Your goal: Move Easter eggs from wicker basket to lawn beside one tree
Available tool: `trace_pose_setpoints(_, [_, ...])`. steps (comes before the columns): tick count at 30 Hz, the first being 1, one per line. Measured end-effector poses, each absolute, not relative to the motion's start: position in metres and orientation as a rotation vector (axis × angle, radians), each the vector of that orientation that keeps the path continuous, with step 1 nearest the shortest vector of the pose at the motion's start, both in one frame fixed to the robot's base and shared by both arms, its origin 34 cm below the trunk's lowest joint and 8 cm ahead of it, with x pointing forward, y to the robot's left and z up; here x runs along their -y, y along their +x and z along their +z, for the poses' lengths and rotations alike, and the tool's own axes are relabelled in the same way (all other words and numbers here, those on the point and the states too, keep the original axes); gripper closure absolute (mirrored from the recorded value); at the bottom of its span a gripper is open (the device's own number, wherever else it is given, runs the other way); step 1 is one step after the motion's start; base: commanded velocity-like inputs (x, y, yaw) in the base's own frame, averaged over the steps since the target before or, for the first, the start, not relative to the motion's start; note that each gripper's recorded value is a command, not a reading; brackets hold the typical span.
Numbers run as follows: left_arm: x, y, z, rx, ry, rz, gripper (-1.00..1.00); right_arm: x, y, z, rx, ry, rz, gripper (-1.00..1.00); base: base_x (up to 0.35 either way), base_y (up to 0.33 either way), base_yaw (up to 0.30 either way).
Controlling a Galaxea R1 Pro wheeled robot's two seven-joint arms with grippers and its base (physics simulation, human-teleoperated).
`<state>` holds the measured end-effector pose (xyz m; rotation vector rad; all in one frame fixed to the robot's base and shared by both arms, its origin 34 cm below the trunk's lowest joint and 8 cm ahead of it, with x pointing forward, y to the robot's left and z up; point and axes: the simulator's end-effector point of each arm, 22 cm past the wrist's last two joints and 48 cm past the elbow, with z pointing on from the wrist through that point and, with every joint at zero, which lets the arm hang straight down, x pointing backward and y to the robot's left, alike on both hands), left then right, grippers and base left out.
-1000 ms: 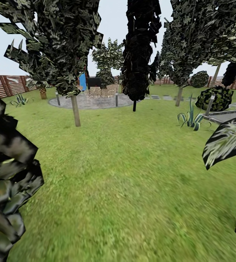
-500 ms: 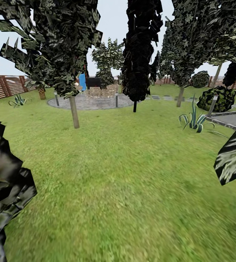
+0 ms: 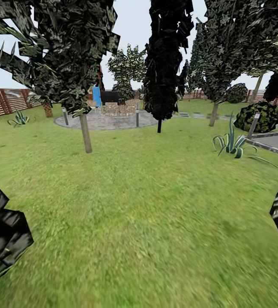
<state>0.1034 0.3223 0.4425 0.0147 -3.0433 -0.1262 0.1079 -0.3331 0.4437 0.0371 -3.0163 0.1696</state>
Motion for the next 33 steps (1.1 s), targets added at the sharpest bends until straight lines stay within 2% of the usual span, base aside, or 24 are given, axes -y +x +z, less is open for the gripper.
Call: trace_pose_setpoints(33, [-0.3223, 0.1035, 0.4425, 3.044, 0.014, -0.126, -1.00, 0.3322, 0.1066, 0.4437, 3.012, 0.043, 0.163, -1.00, 0.331, 0.000, 0.000])
